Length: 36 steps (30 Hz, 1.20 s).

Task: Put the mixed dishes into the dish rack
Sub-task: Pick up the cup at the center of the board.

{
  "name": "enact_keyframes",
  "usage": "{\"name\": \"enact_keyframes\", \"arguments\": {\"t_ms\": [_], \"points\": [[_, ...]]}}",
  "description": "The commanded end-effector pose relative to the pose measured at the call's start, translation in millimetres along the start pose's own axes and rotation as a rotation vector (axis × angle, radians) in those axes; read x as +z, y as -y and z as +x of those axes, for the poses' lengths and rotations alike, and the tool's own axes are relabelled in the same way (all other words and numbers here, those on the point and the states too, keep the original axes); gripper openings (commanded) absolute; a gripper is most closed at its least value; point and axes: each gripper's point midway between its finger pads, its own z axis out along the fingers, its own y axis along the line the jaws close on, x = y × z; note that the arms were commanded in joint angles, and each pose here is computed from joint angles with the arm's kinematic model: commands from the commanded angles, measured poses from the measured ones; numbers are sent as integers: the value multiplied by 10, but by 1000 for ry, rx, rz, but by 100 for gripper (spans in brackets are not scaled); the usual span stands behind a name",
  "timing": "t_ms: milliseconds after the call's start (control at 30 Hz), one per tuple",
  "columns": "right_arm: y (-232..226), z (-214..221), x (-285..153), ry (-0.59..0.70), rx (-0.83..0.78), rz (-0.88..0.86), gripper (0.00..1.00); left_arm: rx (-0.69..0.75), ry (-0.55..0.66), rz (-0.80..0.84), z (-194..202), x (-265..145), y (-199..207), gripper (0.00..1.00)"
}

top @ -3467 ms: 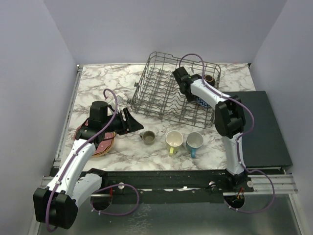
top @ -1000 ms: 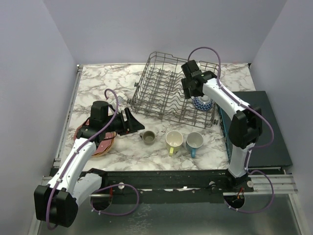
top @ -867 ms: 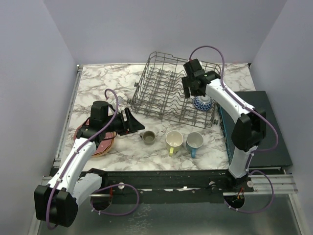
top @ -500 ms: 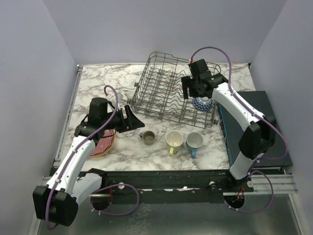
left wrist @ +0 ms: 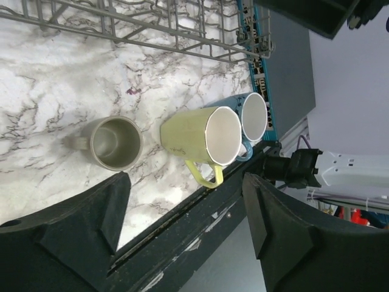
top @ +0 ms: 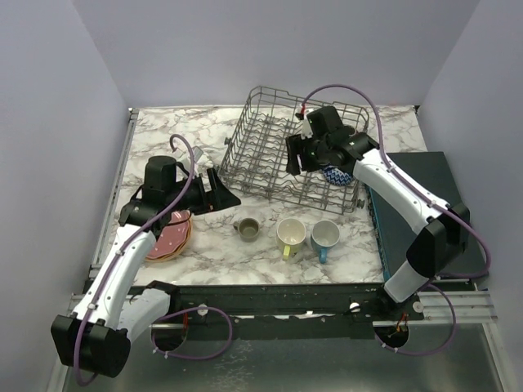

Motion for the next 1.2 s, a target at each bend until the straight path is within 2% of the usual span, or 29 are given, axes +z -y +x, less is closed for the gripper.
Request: {"name": "enact_keyframes", "arguments": {"t_ms": [0,167,633,1167], "points": [[-407,-5,-78,15,-44,-151,67,63,62,-71,-160,-128,1,85],[-685,100,-20,-10,-79,-220,63,85,110,-150,-256,-241,-44,99],[-1234,636,328,-152,-186,-282,56,16,159,-338,-229,-357,-371,99],[-1371,1219,734,-301,-247,-208,49,-14,90,-317,-41,-318,-393,99]]}}
